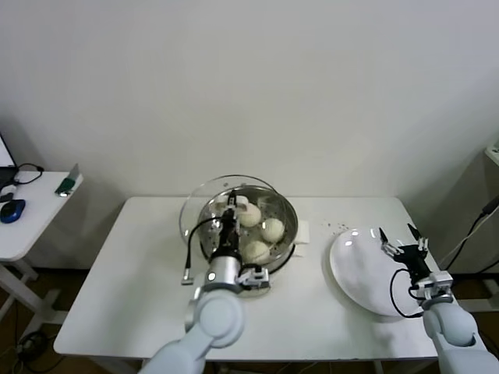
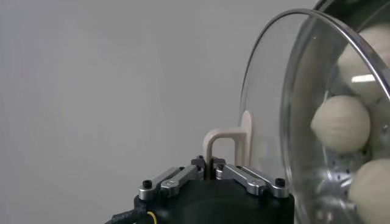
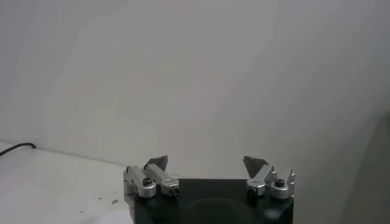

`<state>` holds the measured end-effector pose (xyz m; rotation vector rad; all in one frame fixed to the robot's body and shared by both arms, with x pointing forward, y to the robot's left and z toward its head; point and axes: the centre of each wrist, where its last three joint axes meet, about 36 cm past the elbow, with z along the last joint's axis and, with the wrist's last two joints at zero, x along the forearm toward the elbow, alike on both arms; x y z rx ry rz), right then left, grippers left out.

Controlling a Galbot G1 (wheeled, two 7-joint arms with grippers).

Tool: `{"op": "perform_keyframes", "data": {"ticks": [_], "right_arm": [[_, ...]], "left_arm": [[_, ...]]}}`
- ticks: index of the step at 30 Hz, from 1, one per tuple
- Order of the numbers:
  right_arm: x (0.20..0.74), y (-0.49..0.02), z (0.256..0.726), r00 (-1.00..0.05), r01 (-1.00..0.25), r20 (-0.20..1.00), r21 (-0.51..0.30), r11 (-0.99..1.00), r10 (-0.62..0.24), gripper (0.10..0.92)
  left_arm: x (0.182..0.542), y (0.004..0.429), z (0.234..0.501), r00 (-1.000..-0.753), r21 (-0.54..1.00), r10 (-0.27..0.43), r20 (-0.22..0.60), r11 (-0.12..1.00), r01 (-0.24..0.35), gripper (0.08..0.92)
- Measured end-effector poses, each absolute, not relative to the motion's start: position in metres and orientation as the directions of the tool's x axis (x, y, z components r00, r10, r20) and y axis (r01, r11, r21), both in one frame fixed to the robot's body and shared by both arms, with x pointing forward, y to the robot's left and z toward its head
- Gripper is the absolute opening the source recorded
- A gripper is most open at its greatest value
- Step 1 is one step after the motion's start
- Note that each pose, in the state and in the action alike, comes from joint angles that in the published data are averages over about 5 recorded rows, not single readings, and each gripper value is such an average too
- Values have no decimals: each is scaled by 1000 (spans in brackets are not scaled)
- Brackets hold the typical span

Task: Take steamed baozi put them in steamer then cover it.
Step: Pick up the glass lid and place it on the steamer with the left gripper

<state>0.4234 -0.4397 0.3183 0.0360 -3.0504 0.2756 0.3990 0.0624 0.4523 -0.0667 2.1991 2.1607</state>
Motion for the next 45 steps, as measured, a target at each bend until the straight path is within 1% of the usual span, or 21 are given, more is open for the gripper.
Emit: {"op": "perform_keyframes", "data": {"ticks": [8, 18, 32, 45], "right_arm": [[425, -440, 316, -997, -29, 81, -185, 982, -14, 823], [426, -440, 314, -996, -33, 84, -195, 980, -17, 823], [427, -439, 312, -996, -37, 84, -199, 979, -20, 823], [427, -440, 310, -996, -42, 86, -207, 978, -25, 823]], "left_arm": [[411, 35, 440, -1000, 999, 1, -24, 28, -24, 147], [422, 18, 435, -1000, 1000, -1, 0, 29, 0, 147], [429, 13, 423, -1000, 1000, -12, 23, 7, 23, 147], [435, 16, 420, -999, 1000, -20, 27, 3, 27, 147]]}}
